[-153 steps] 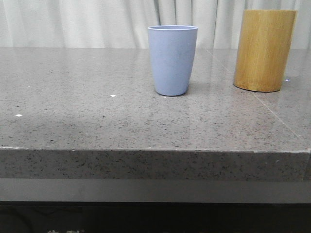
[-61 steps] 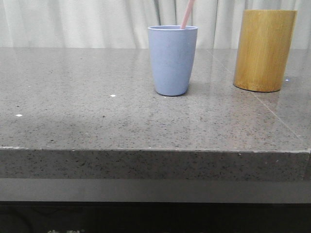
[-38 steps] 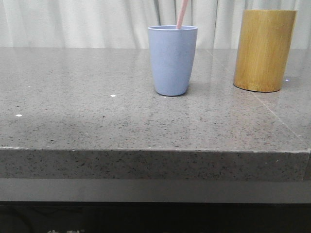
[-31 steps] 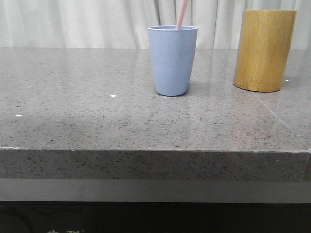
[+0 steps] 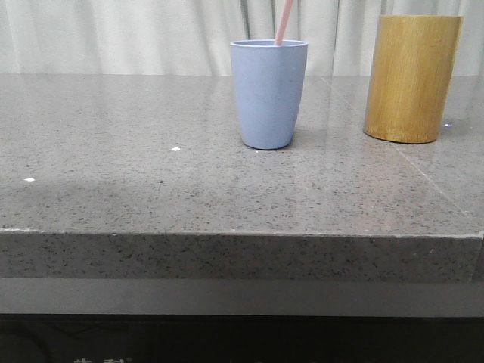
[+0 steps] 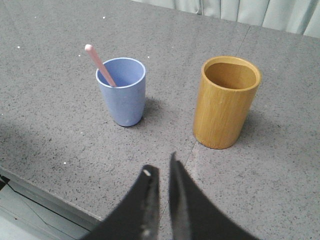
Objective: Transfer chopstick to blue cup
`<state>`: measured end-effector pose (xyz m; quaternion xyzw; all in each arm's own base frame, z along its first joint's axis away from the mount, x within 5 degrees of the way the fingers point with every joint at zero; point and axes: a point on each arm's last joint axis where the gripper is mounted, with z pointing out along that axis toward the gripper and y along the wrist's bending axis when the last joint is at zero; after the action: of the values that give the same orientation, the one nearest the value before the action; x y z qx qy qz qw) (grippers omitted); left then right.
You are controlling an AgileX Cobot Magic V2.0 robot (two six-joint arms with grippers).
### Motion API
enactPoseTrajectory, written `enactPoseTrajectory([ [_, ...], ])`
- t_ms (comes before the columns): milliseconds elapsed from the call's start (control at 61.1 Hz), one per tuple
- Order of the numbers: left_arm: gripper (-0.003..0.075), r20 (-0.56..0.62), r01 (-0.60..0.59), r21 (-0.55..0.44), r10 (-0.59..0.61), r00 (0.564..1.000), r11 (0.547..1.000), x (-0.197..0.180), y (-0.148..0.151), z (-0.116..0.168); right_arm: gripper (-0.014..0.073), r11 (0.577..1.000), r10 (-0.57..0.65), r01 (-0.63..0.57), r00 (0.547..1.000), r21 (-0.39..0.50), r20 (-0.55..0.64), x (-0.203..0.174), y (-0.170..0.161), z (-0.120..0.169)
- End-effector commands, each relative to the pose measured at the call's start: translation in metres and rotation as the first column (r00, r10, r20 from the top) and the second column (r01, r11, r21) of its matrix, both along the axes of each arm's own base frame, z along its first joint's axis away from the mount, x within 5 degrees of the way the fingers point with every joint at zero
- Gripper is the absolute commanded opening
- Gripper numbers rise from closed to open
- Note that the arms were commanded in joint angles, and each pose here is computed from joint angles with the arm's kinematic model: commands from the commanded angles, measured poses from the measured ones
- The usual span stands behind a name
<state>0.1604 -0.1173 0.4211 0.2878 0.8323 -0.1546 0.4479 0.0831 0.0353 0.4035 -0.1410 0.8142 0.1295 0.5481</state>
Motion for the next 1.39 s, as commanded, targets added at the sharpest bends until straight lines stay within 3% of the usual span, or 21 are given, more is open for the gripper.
enactPoseTrajectory([
  [0, -0.0019, 0.089, 0.006, -0.072, 0.000, 0.996, 0.997, -0.003, 0.000, 0.017, -0.0071, 0.999, -0.013, 0.010, 0.995, 0.030, 0.100, 0.001, -0.001, 0.014],
  [655, -0.0019, 0.087, 0.003, -0.075, 0.004, 0.996, 0.997, -0.004, 0.002, 0.013, -0.0067, 1.000, -0.012, 0.011, 0.997, 0.020, 0.077, 0.000, -0.001, 0.012],
  [786, -0.0019, 0.194, -0.046, -0.065, 0.058, 0.979, 0.997, -0.010, 0.019, 0.006, -0.0067, 1.000, -0.012, 0.011, 0.997, 0.020, 0.077, 0.000, -0.001, 0.012],
  [983, -0.0019, 0.363, -0.176, -0.192, 0.236, 0.901, 0.966, -0.028, 0.058, -0.031, -0.0067, 1.000, -0.012, 0.011, 0.997, 0.020, 0.077, 0.000, -0.001, 0.012],
  [1163, -0.0019, 0.501, -0.247, -0.299, 0.372, 0.781, 0.922, -0.069, 0.089, -0.094, -0.0067, 1.000, -0.012, 0.011, 0.997, 0.020, 0.077, 0.000, -0.001, 0.012],
  [1278, -0.0019, 0.557, -0.284, -0.343, 0.438, 0.706, 0.895, -0.089, 0.101, -0.134, -0.0067, 1.000, -0.012, 0.011, 0.997, 0.020, 0.077, 0.000, -0.001, 0.012],
  [1376, -0.0019, 0.553, -0.321, -0.389, 0.497, 0.669, 0.864, -0.099, 0.107, -0.159, -0.0067, 1.000, -0.012, 0.011, 0.997, 0.020, 0.077, 0.000, -0.001, 0.012],
])
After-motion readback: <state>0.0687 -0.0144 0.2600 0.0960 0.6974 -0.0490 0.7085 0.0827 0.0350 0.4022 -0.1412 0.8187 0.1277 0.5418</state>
